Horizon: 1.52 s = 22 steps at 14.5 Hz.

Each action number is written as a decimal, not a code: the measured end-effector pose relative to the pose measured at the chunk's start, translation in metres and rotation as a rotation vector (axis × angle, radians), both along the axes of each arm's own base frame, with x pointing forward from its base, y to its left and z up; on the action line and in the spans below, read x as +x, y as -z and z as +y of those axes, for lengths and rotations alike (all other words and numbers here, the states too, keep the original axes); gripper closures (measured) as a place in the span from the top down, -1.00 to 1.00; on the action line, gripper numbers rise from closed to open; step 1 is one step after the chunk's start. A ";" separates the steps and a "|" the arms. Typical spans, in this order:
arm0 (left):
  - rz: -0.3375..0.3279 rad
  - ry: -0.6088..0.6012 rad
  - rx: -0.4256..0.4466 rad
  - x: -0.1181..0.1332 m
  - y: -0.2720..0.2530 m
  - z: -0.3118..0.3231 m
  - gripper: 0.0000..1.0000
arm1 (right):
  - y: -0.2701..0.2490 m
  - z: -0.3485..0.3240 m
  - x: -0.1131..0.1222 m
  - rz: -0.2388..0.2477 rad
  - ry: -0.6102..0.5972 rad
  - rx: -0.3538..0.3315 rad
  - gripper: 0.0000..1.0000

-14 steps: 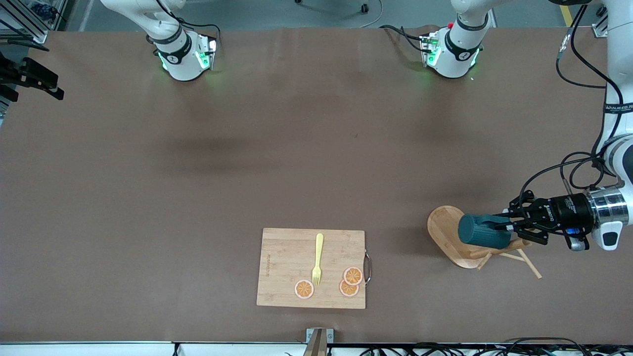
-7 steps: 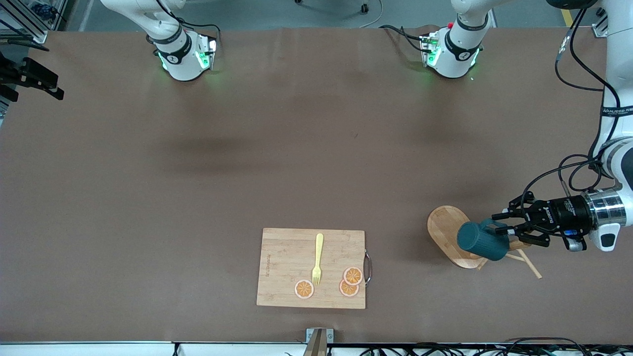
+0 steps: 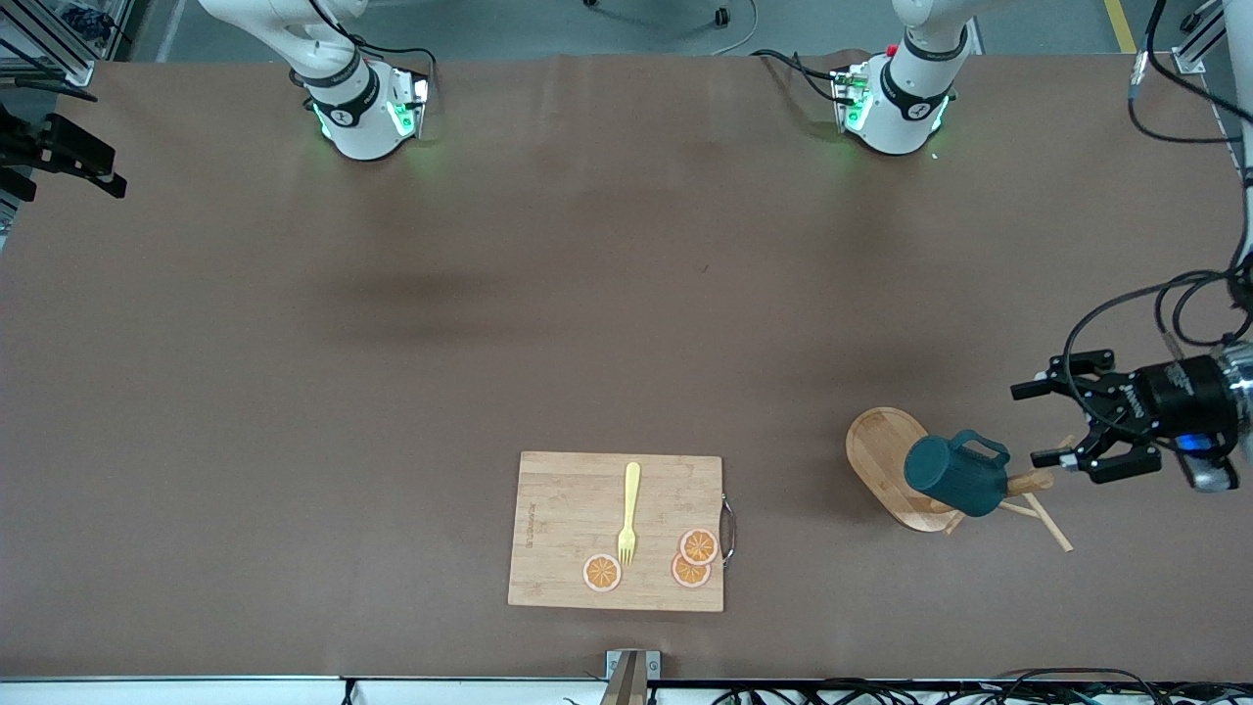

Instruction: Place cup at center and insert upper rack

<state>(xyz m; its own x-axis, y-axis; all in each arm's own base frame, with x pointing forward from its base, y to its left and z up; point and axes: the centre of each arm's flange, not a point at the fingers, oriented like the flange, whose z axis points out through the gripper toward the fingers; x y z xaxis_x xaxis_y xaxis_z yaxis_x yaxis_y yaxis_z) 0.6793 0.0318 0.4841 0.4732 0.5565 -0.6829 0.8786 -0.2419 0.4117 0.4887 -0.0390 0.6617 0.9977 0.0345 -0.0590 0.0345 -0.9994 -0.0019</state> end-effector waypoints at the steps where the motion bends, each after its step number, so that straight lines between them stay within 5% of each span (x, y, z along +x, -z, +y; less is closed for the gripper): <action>1: -0.035 0.028 0.061 -0.007 -0.023 -0.008 1.00 | 0.000 0.000 0.000 0.000 0.000 0.000 1.00; 7: -0.202 0.235 0.487 -0.049 -0.110 -0.070 1.00 | 0.000 0.001 0.000 0.000 -0.001 0.000 1.00; 11: -0.331 0.543 0.736 -0.085 -0.134 -0.099 1.00 | 0.000 0.001 0.000 0.000 -0.002 0.000 1.00; 15: -0.417 0.817 0.782 -0.117 -0.143 -0.072 1.00 | 0.000 0.001 0.000 0.000 -0.002 0.000 1.00; 22: -0.429 1.009 0.865 -0.179 -0.142 -0.112 1.00 | 0.000 0.001 0.000 0.000 -0.002 0.000 1.00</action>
